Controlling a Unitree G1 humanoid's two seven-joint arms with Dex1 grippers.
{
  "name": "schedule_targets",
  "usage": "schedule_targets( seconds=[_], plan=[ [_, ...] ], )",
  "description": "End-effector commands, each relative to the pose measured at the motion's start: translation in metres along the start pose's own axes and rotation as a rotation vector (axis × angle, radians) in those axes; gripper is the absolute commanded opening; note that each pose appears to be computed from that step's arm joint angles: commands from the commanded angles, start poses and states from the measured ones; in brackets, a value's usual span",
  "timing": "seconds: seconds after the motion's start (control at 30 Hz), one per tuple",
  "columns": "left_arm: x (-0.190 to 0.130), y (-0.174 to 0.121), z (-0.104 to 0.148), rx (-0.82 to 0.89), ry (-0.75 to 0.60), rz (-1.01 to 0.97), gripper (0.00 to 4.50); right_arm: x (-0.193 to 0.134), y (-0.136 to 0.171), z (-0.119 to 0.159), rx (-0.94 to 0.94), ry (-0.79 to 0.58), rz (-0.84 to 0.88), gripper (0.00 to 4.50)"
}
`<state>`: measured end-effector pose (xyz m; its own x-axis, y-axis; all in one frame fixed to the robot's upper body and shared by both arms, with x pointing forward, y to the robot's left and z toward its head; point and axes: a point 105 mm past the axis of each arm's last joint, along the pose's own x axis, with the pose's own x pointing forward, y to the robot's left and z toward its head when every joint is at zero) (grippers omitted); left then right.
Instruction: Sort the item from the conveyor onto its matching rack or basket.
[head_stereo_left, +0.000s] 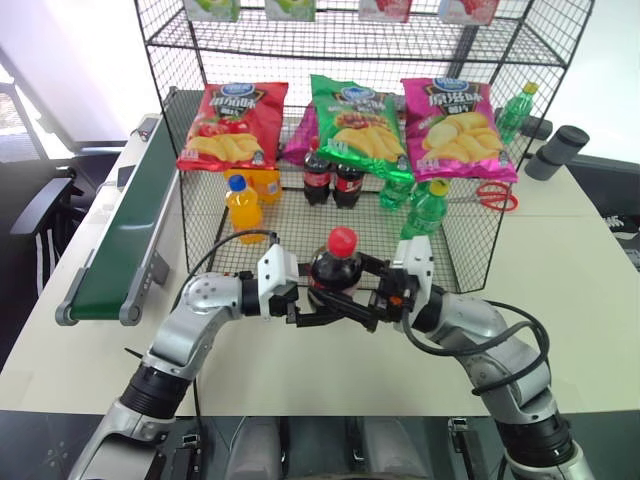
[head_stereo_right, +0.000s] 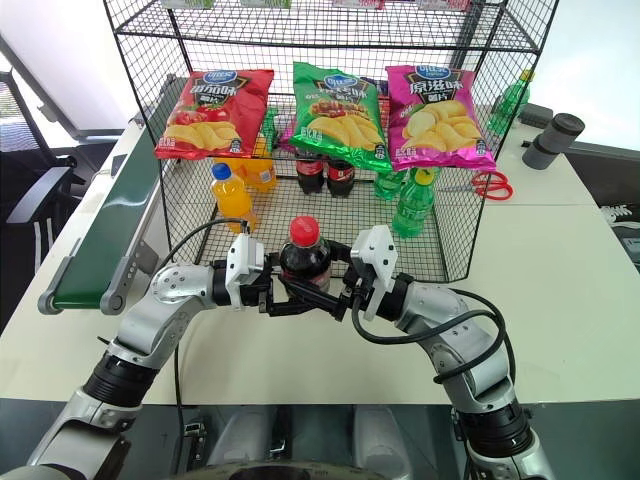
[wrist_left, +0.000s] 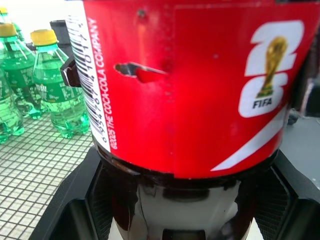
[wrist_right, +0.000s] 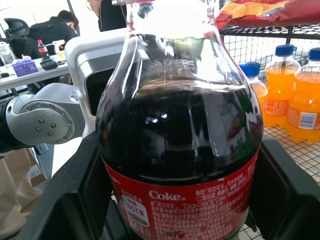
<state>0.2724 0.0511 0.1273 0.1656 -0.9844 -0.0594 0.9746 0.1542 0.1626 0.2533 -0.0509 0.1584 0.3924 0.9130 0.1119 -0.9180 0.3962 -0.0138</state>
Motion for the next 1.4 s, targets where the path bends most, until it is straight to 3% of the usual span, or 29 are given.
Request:
schedule_targets(
  seconds=[0.03, 0.17, 0.37, 0.63, 1.0, 1.4],
  plan=[
    [-0.003, 0.001, 0.012, 0.044, -0.023, 0.022, 4.48, 0.005, 0.008, 0.013, -0.026, -0.057, 0.036, 3.01],
    [-0.019, 0.009, 0.002, 0.046, 0.019, 0.111, 4.48, 0.005, -0.007, 0.010, -0.055, -0.053, -0.034, 3.01],
    [-0.068, 0.024, -0.019, 0.004, 0.092, 0.338, 4.48, 0.007, -0.047, 0.000, -0.092, -0.057, -0.230, 3.01],
    [-0.113, 0.034, -0.009, -0.013, 0.045, 0.564, 4.48, 0.032, -0.091, -0.028, -0.146, -0.038, -0.420, 3.01],
    [-0.128, 0.024, -0.005, -0.030, 0.062, 0.578, 4.48, 0.056, -0.136, -0.044, -0.121, -0.056, -0.563, 3.01],
    [-0.122, 0.024, -0.005, -0.027, 0.066, 0.565, 4.48, 0.068, -0.148, -0.051, -0.080, -0.059, -0.583, 3.01]
  ],
)
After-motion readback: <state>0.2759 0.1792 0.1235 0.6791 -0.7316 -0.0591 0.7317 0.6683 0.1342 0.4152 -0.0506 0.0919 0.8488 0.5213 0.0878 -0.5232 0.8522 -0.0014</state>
